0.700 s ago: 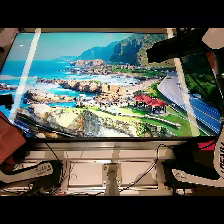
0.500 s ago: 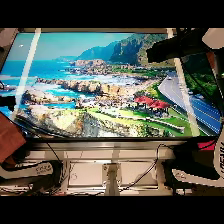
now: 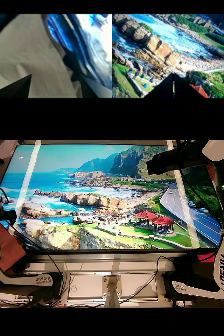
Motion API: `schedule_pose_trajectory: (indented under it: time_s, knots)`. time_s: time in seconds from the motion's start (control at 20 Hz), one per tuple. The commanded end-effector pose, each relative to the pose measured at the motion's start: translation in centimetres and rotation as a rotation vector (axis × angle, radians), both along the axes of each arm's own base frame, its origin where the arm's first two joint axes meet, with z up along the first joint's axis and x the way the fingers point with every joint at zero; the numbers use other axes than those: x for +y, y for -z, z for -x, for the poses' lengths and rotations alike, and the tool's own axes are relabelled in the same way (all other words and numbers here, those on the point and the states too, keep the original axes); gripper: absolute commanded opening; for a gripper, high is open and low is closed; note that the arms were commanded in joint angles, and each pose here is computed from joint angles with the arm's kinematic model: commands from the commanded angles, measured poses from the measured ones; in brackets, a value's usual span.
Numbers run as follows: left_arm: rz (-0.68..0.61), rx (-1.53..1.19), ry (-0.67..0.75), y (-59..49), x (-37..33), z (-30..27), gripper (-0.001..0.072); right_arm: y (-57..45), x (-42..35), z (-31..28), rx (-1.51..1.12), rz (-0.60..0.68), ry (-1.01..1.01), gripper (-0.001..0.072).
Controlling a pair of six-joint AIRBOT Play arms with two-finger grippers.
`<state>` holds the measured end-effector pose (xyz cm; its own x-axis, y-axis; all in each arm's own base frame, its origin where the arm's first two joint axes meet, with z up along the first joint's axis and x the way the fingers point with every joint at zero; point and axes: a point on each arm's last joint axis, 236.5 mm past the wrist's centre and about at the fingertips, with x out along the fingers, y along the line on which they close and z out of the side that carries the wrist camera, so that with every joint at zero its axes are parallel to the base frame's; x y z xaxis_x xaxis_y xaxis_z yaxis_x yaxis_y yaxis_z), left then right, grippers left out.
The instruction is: Fold the clothes and pants, and hang the long-sleeved shirts on hangers.
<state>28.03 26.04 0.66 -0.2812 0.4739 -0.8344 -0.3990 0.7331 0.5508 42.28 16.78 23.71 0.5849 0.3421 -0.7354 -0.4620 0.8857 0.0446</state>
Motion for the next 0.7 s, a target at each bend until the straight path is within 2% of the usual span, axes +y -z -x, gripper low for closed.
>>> schedule_pose_trajectory:
  time_s: [0.0,0.3,0.65]
  knots:
    - [-0.149,0.055,0.025,-1.5,3.4,0.4,0.0717,0.0,0.0,0.0,-0.001,0.000,-0.001,0.0008]
    - [-0.192,-0.029,0.076,-0.8,5.4,-1.8,0.0714,0.0,0.0,0.0,0.000,0.000,-0.001,0.0007]
    - [-0.090,0.137,0.193,2.9,5.4,-1.3,0.0698,0.0,0.0,0.0,-0.001,0.000,-0.001,0.0007]
